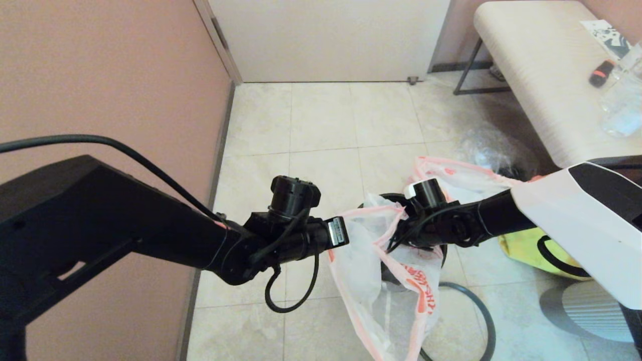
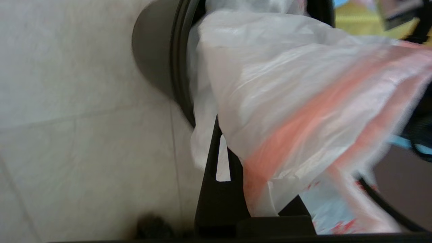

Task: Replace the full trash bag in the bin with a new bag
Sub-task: Put the new garbage bag on the trash can

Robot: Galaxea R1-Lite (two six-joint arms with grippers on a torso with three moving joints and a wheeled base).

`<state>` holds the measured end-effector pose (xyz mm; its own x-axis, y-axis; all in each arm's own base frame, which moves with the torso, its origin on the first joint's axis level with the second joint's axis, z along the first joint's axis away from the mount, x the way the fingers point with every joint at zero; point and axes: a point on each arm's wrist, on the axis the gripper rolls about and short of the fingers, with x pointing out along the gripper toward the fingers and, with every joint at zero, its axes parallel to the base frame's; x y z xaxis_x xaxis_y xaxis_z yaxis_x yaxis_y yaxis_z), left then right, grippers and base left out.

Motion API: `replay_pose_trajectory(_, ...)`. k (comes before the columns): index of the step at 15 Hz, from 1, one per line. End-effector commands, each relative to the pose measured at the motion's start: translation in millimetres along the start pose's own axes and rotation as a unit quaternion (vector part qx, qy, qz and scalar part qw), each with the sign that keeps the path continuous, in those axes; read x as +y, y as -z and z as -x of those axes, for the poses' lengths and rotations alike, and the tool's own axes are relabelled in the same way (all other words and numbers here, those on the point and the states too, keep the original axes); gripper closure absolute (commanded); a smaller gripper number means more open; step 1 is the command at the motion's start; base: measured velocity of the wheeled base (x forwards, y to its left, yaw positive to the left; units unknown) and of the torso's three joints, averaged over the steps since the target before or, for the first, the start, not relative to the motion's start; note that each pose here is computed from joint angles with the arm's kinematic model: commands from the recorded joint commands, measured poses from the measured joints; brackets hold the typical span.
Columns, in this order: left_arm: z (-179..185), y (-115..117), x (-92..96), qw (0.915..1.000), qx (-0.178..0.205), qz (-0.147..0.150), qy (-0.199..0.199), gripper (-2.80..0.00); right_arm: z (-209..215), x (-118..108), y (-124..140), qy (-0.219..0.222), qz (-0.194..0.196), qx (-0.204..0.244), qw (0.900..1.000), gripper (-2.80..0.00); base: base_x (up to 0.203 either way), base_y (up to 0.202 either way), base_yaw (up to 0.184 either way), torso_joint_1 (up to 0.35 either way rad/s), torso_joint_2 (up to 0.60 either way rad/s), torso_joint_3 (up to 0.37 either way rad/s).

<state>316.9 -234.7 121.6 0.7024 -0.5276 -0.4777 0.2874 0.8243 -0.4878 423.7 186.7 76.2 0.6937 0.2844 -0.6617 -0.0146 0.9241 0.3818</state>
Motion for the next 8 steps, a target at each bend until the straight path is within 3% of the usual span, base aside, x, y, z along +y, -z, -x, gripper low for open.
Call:
replay_pose_trajectory(1, -21.3, 2.6, 2.2, 1.0000, 0.004, 0.002, -0.004, 0.00, -8.1, -1.3, -7.2, 0.012, -0.006, 0.012, 1.000, 0.00, 0.000, 0.000, 0.000, 0.000, 0.00, 0.000)
replay_pose_trajectory(3, -32.7, 0.6, 1.1, 1.0000, 0.001, 0.002, -0.003, 0.00, 32.5, 8.8, -22.9, 0.011, -0.018, 0.014, 1.000, 0.00, 0.000, 0.000, 0.000, 0.000, 0.00, 0.000)
replay_pose_trajectory(6, -41.7, 5.1, 1.1, 1.0000, 0.006, 0.002, -0.002, 0.00, 132.4, 16.1, -46.1, 0.013, -0.045, 0.009, 0.999, 0.00, 0.000, 0.000, 0.000, 0.000, 0.00, 0.000)
replay_pose_trajectory(8, -47.8, 3.2, 0.7, 1.0000, 0.001, 0.006, 0.000, 0.00, 185.3, 12.8, -44.7, 0.028, -0.055, 0.027, 0.998, 0.00, 0.000, 0.000, 0.000, 0.000, 0.00, 0.000)
